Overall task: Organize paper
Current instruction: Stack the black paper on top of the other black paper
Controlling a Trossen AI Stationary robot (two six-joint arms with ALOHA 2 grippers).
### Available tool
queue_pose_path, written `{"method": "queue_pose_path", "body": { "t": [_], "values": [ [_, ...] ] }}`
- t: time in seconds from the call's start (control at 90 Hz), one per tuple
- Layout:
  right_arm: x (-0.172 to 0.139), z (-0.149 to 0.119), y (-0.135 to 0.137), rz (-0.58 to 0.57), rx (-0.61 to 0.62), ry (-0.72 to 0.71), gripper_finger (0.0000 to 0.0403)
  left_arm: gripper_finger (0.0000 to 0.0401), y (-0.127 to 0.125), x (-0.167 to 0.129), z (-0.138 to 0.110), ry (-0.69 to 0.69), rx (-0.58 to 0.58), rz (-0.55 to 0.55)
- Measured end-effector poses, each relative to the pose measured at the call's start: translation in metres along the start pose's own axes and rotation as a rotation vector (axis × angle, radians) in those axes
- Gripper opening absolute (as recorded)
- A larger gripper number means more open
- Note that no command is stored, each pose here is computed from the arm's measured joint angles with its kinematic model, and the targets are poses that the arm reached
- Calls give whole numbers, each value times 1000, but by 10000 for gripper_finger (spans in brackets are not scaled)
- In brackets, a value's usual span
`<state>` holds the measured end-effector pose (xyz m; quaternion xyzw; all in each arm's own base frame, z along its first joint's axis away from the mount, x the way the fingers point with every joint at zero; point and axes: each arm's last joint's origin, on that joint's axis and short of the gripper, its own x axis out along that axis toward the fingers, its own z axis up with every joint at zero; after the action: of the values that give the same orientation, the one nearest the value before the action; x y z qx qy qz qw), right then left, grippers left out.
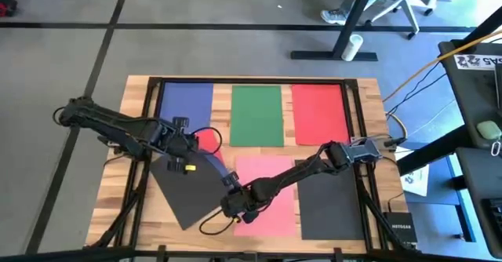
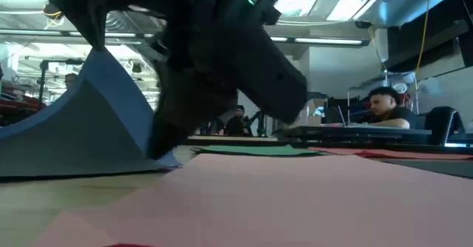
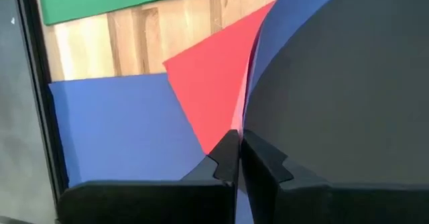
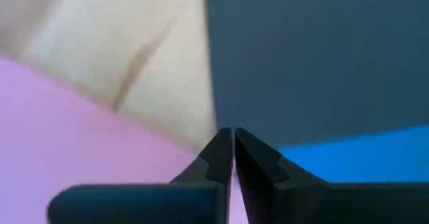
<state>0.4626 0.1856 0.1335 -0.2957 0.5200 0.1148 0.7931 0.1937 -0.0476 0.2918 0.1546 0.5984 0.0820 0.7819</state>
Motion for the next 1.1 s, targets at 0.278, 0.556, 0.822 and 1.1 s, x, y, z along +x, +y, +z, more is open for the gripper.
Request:
{"method": "queue_pose_path", "body": {
  "t": [0.278, 0.556, 0.822, 1.1],
  "values": [
    [5, -2, 2, -34, -21, 7, 120, 0, -1, 0, -1, 9, -7, 1],
    [6, -1, 1, -40, -51, -5, 141, 0, -1, 0, -2, 19, -7, 2],
    [14, 2, 3, -82, -70, -23, 115, 0, -1, 0, -2, 19, -7, 2],
    [15, 1, 5, -76, -77, -21, 8, 0, -1, 0, -2, 18, -8, 2]
  ]
}}
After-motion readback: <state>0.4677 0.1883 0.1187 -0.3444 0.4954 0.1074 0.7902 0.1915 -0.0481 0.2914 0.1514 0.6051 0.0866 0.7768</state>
